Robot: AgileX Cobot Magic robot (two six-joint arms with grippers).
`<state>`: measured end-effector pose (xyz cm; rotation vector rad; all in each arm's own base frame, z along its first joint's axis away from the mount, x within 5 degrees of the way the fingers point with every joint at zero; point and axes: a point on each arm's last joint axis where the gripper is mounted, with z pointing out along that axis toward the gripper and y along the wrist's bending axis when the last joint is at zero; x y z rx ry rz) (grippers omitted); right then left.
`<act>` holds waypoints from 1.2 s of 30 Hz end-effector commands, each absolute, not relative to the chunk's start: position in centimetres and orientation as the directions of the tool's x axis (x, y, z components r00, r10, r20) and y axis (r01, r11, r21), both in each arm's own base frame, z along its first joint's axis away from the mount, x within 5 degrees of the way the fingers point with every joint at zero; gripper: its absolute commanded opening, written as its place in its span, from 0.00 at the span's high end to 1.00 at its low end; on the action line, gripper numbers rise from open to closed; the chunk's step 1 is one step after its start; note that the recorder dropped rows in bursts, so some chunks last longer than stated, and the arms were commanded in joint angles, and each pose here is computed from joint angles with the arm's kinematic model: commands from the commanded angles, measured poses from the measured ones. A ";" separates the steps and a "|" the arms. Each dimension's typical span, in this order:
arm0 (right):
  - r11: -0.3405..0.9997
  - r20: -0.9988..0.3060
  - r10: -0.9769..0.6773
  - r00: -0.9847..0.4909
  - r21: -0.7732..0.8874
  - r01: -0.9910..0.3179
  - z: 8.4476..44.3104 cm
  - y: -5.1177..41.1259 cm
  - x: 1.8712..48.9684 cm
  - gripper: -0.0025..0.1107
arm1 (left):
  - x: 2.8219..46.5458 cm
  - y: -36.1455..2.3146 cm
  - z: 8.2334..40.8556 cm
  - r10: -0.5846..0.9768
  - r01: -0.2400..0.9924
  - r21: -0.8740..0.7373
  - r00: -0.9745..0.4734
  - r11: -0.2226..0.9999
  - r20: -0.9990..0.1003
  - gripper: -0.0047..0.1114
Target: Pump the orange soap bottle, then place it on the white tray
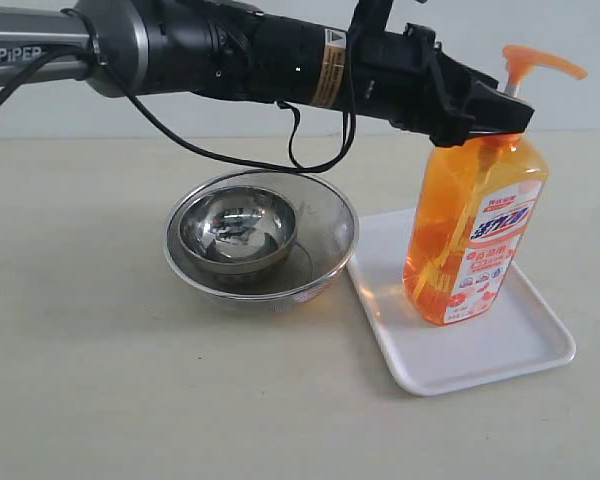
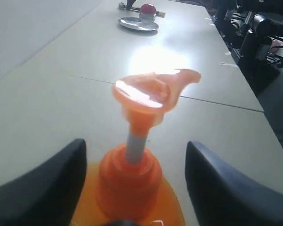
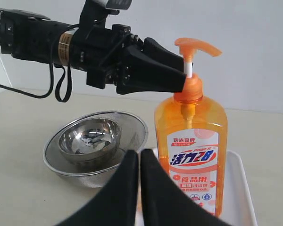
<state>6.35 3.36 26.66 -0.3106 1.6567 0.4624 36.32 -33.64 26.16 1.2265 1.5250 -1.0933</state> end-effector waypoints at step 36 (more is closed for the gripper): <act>0.882 -0.991 0.056 -0.123 0.107 -0.459 26.6 3.3 6.3 0.98 | 37.0 -35.2 24.6 0.238 0.984 -0.133 -0.157 0.115 -0.958 0.92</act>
